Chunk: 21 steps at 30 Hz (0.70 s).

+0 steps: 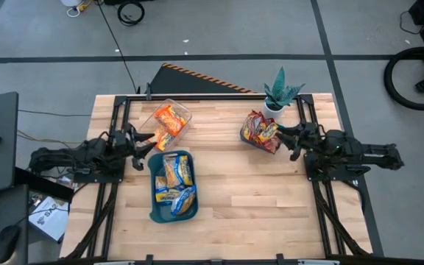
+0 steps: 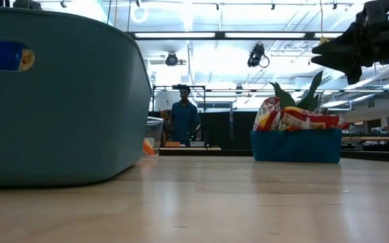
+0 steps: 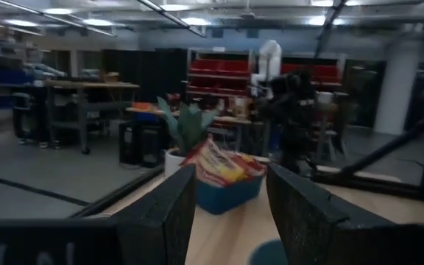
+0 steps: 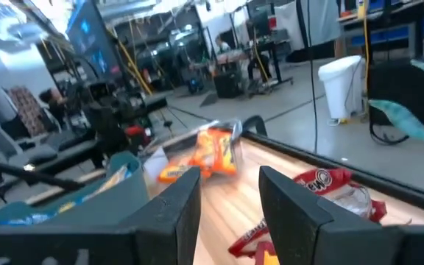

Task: Sort Maruchan noodles
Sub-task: Return to Home Position

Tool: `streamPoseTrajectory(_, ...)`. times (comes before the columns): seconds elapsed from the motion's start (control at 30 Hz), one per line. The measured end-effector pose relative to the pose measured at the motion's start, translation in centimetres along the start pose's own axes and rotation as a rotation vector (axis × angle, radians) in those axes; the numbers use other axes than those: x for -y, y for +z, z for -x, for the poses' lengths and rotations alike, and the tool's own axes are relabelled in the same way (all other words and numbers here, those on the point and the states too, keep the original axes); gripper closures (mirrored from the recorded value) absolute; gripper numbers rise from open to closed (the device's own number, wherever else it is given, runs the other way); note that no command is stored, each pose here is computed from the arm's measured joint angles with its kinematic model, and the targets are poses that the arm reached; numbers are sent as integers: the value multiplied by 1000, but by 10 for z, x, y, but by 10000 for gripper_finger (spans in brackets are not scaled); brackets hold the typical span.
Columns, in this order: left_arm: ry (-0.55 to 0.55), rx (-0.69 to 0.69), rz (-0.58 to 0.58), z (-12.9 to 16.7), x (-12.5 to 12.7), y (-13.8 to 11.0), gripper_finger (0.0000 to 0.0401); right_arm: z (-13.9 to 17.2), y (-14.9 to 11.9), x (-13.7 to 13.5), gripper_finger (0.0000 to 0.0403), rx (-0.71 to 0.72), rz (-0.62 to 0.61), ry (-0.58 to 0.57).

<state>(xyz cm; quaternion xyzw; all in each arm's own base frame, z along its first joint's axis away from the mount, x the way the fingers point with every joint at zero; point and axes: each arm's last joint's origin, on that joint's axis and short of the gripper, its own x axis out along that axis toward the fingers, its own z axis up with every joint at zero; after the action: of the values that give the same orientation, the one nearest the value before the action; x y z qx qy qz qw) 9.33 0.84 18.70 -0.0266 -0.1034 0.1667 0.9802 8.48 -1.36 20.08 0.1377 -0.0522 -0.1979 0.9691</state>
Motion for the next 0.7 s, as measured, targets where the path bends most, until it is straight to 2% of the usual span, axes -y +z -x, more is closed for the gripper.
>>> streamPoseTrajectory(0.27,169,-68,-9,1,-5,-9,230,-2,-5,1,259,-37,7,-6)
streamPoseTrajectory(0.43,180,-69,24,1,-5,-10,230,-2,-4,0,259,-30,5,-7)
streamPoseTrajectory(0.5,182,-65,46,1,-5,-9,230,-1,-5,1,259,-43,44,-9)
streamPoseTrajectory(0.7,180,-67,35,1,-5,-10,230,-1,-4,0,259,-35,85,-3)
